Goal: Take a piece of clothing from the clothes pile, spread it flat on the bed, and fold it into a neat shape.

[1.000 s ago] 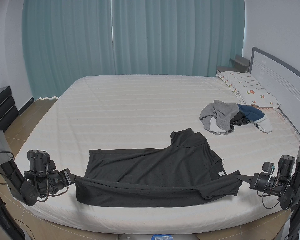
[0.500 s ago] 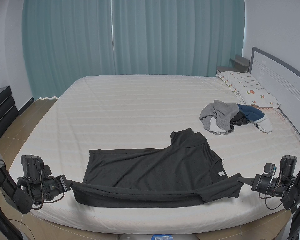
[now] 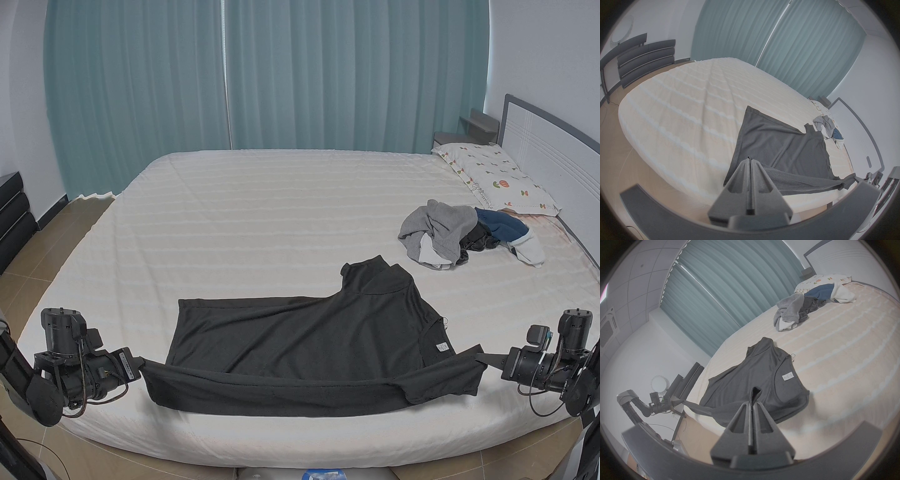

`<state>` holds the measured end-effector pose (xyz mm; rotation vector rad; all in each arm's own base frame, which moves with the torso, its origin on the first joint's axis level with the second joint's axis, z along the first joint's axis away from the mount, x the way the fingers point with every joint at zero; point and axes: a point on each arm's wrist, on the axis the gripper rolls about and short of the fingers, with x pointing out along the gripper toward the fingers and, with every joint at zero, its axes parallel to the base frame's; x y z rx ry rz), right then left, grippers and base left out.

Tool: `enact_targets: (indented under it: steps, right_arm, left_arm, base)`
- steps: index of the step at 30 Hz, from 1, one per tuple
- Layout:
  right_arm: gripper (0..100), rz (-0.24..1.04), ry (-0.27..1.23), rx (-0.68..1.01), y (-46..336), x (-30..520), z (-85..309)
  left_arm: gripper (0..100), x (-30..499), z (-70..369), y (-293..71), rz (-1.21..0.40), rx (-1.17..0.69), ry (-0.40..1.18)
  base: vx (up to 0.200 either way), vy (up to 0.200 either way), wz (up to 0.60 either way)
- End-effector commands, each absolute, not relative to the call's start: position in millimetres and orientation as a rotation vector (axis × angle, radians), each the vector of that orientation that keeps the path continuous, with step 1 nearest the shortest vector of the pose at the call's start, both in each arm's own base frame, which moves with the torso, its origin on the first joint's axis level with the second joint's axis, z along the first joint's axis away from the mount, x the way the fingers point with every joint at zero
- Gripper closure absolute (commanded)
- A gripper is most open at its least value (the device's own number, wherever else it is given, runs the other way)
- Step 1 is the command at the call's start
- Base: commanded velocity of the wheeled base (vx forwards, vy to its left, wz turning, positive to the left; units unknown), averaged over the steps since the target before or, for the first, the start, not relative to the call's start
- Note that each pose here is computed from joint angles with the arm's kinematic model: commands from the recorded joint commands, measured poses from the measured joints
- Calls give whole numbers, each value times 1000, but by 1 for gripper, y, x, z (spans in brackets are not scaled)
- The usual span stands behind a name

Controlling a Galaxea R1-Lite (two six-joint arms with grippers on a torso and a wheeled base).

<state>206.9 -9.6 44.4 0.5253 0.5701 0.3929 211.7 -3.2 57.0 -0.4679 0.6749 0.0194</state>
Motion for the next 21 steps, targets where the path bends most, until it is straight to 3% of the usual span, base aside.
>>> enact_targets:
  steps: [1,21]
  right_arm:
    - [100,353,608,526,-11,228,26]
    - [100,328,603,473,5,289,-8]
  left_arm:
    - [100,228,48,-4,25,-475,699]
    - [100,284,12,-2,69,-466,748]
  base:
    - [0,0,0]
    - [0,0,0]
